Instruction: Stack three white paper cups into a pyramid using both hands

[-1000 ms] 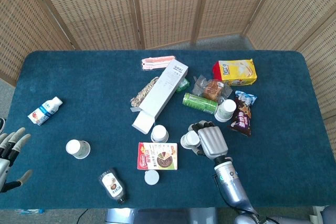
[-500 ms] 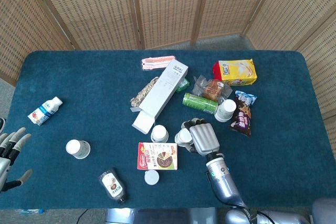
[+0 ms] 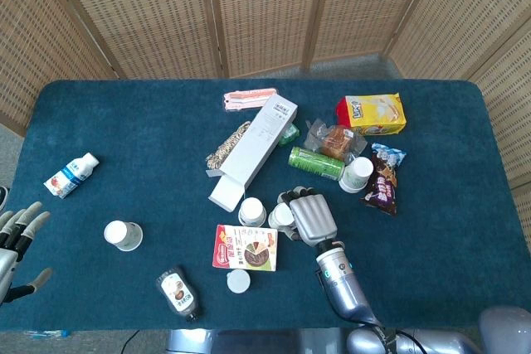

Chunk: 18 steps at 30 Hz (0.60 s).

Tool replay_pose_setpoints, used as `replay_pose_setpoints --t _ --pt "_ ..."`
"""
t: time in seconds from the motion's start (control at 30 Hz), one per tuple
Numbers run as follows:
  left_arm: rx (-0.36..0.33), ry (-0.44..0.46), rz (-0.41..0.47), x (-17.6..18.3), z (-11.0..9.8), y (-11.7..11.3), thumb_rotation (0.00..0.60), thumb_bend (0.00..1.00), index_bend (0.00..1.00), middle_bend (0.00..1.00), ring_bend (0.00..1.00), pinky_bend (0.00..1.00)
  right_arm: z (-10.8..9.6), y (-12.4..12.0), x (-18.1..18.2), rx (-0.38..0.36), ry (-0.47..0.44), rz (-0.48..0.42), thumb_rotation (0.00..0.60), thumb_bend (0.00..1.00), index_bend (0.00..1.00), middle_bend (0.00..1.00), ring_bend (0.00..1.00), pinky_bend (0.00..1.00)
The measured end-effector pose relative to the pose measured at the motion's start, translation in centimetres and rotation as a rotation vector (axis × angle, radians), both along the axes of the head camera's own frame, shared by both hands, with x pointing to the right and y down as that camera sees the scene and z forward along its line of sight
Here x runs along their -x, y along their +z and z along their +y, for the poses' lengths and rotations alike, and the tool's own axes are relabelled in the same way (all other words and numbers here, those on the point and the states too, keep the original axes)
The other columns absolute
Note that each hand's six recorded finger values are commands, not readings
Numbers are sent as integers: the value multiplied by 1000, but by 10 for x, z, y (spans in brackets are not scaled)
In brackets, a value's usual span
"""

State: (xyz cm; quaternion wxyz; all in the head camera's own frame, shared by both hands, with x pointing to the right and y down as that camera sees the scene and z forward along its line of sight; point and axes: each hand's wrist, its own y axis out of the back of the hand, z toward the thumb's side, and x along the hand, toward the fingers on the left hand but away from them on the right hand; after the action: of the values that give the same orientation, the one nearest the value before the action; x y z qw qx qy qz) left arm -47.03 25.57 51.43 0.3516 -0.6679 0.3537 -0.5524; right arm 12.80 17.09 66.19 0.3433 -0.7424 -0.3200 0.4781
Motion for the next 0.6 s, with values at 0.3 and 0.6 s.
replay_pose_setpoints --t 0.3,0.6 --pt "-2 -3 5 1 0 -1 600 320 0 0 0 0 -2 4 10 1 -7 14 600 332 404 448 280 355" --pt "0 -4 6 2 0 -1 600 320 0 0 0 0 -1 5 19 -6 -19 16 600 331 403 447 279 356"
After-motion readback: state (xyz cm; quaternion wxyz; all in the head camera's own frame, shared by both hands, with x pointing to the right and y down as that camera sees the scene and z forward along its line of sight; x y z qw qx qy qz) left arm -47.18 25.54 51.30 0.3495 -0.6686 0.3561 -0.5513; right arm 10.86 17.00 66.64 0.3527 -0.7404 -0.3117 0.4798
